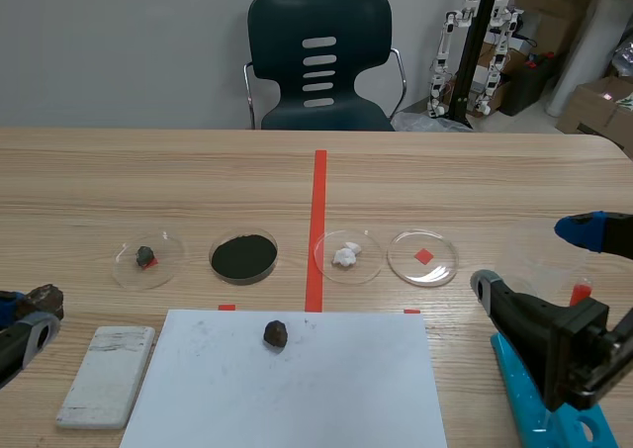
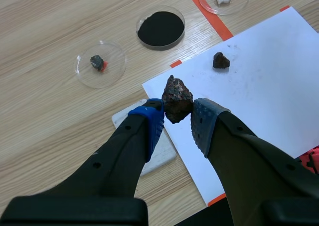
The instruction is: Rub the mineral on the streak plate below the first streak
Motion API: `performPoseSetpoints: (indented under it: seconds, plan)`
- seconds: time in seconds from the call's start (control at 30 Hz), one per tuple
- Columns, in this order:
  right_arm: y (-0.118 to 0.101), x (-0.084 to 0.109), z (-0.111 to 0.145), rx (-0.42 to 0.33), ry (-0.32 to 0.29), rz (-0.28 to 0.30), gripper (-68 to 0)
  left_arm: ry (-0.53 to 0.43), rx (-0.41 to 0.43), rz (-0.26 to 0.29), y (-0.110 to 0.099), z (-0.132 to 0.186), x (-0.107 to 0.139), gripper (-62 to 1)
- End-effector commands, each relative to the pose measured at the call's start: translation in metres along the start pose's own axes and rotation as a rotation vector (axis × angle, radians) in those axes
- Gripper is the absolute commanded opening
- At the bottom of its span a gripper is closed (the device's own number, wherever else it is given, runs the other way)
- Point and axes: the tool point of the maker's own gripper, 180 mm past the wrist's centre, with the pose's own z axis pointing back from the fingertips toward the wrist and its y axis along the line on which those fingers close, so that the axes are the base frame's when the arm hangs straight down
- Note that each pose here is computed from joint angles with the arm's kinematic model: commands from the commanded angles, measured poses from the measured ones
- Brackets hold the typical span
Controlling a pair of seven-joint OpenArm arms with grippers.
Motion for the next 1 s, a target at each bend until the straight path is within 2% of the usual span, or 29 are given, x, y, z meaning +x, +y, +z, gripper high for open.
performPoseSetpoints:
  seconds: [0.0,0.13,0.33,0.5,0.57,0.7,0.83,0.97]
  plan:
    - [0.0,0.012,0.0,0.003,-0.04,0.007,-8.4,-0.03,0.012,0.007,0.002,0.0,0.007,-47.9]
    - [0.0,0.012,0.0,0.003,-0.04,0.007,-8.4,0.014,0.001,0.06,0.0,-0.005,0.002,-47.9]
    - [0.0,0.012,0.0,0.003,-0.039,0.007,-8.4,0.181,-0.018,0.128,0.002,-0.018,-0.021,-47.9]
    - [0.0,0.012,0.0,0.003,-0.039,0.007,-8.4,0.296,-0.045,0.244,0.0,-0.028,-0.041,-47.9]
    - [0.0,0.012,0.0,0.003,-0.039,0.007,-8.4,0.338,-0.033,0.302,0.003,-0.032,-0.05,-47.9]
    - [0.0,0.012,0.0,0.003,-0.039,0.007,-8.4,0.43,0.024,0.366,0.013,-0.04,-0.071,-47.9]
    - [0.0,0.012,0.0,0.003,-0.039,0.007,-8.4,0.516,0.095,0.451,0.025,-0.044,-0.089,-47.9]
    - [0.0,0.012,0.0,0.003,-0.039,0.007,-8.4,0.58,0.125,0.509,0.03,-0.047,-0.102,-47.9]
